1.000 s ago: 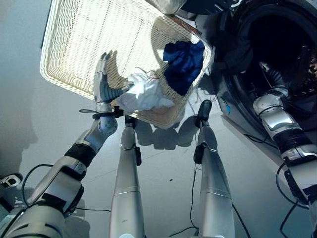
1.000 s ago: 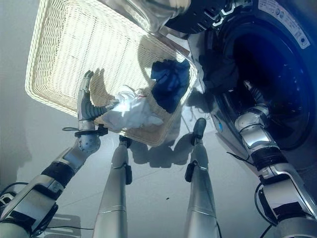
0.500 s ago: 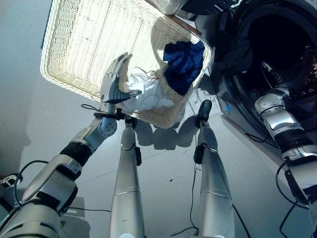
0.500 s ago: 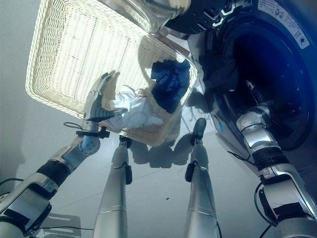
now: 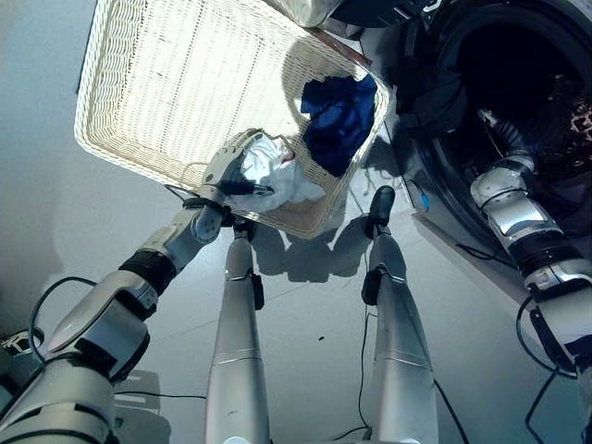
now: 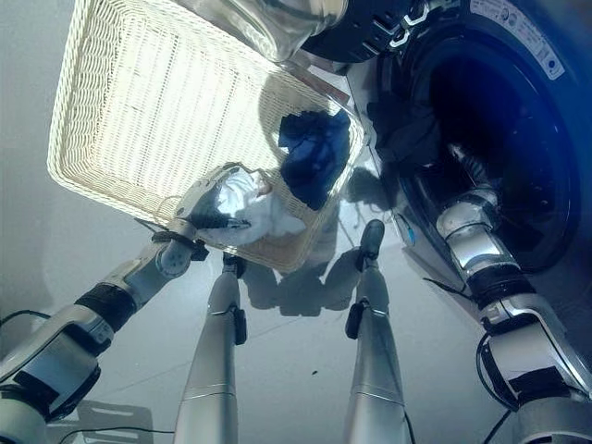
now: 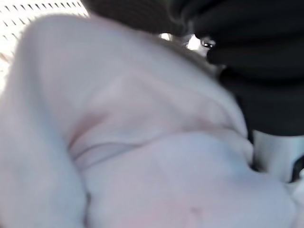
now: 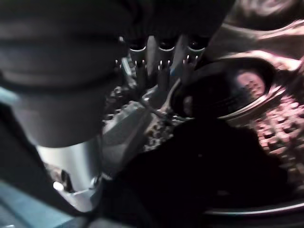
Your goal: Put the clothes into the washing machine.
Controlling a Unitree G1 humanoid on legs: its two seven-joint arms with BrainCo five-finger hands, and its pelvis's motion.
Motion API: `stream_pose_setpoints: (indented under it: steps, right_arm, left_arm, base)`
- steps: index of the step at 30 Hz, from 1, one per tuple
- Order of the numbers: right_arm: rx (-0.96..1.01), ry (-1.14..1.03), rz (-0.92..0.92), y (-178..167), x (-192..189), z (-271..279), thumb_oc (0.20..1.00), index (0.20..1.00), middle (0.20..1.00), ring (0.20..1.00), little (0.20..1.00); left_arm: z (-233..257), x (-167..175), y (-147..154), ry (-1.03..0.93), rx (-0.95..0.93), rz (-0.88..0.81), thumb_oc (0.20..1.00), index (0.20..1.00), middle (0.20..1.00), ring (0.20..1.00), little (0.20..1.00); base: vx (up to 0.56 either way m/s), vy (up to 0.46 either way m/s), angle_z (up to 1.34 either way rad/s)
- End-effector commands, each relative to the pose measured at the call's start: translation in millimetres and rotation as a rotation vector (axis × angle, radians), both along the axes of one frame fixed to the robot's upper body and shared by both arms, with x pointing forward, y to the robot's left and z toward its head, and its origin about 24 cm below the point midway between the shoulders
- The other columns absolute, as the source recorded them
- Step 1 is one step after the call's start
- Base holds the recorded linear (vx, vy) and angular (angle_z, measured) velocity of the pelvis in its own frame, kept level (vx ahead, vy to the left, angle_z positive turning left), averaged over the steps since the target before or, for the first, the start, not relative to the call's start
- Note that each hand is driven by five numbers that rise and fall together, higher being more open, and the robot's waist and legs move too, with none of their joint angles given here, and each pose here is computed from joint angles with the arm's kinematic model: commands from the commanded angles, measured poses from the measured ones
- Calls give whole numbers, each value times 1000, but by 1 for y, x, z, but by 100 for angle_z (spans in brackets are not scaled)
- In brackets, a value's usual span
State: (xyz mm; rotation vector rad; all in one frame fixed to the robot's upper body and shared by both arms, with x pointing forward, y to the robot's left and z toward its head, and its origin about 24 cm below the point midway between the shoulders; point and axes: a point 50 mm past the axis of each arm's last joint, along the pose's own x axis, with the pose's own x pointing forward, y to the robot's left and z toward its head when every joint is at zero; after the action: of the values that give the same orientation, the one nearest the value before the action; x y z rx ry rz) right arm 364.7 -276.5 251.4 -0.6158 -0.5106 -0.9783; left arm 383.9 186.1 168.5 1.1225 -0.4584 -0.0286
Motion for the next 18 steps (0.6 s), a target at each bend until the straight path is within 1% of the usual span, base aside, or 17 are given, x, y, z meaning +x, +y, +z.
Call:
stream_pose_setpoints:
  steps: [1,6,13,18]
  right_arm:
    - [-66,-48,-14,-7,-6,17,1000,1000,1000,1000,1000]
    - [-75,-48,-9,-3,-5,18,1000,1000,1000,1000,1000]
    - [-66,-50,20,-1,-5,18,1000,1000,1000,1000,1000]
    - [-37,-63,63,4,-6,15,1000,1000,1000,1000,1000]
  left_arm:
    - [-40,4,7,275,40,77,200,200,200,200,200]
    - [-46,3,9,317,30,72,200,200,200,200,200]
    - [-47,1,10,294,-6,67,200,200,200,200,200]
    - [-44,0,8,259,-77,50,200,200,200,200,200]
  base:
    - [0,0,0]
    - [0,0,0]
    - [0,0,0]
    - [-1,1,-2]
